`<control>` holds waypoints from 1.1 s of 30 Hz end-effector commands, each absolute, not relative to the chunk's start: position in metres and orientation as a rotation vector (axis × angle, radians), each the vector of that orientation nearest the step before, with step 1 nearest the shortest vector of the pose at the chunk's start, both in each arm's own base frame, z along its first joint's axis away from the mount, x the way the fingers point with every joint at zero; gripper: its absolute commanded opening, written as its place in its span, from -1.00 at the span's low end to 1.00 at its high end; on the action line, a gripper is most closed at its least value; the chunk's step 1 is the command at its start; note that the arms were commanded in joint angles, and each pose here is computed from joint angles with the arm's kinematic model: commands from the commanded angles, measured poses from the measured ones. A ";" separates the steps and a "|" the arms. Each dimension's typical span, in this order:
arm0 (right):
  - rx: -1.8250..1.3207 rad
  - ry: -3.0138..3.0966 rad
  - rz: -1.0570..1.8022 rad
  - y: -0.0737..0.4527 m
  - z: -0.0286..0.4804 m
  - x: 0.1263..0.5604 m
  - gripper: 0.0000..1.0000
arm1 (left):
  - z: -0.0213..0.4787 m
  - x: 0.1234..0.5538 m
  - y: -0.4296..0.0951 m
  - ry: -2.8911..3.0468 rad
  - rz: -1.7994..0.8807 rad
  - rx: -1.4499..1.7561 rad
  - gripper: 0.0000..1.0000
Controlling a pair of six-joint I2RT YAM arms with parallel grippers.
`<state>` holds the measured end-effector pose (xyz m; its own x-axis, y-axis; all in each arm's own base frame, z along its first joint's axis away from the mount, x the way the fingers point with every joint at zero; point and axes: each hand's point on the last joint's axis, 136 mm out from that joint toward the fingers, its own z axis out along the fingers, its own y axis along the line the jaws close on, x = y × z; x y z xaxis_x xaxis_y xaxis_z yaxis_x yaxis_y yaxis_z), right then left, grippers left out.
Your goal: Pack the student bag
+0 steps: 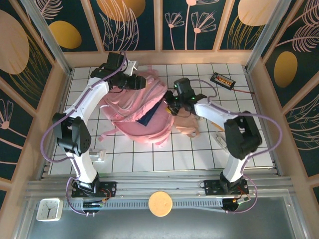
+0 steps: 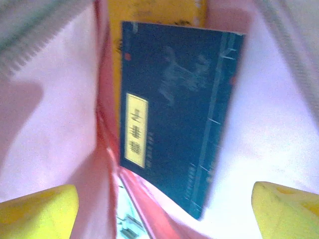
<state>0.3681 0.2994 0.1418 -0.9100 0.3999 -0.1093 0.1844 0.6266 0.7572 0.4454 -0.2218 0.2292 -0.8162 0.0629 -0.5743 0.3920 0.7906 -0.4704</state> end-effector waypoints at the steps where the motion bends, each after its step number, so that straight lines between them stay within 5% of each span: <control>1: 0.604 2.693 0.933 0.236 0.125 0.326 0.80 | 0.252 0.466 -0.194 2.354 -0.642 0.229 0.17; 4: 0.632 2.711 0.912 0.213 0.115 0.307 0.80 | 0.247 0.467 -0.158 2.364 -0.510 0.076 0.42; 12: 0.564 2.710 1.025 0.221 0.113 0.296 0.79 | 0.179 0.444 -0.038 2.466 -0.328 -0.268 0.44; 26: 0.375 2.746 1.203 0.302 0.100 0.314 0.78 | 0.074 0.470 -0.017 2.526 -0.657 -0.466 0.44; 31: 0.398 2.744 1.137 0.299 0.096 0.334 0.60 | 0.047 0.461 -0.002 2.617 -0.567 -0.511 0.42; 33: 0.406 2.731 1.132 0.298 0.096 0.340 0.31 | 0.041 0.459 0.004 2.623 -0.564 -0.545 0.42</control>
<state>0.3169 0.2992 0.0882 -0.9621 0.2725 0.0137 0.2030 0.6813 0.7033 0.4598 -0.0095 0.0480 -0.8485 -0.4242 -0.3163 -0.2443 0.8443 -0.4769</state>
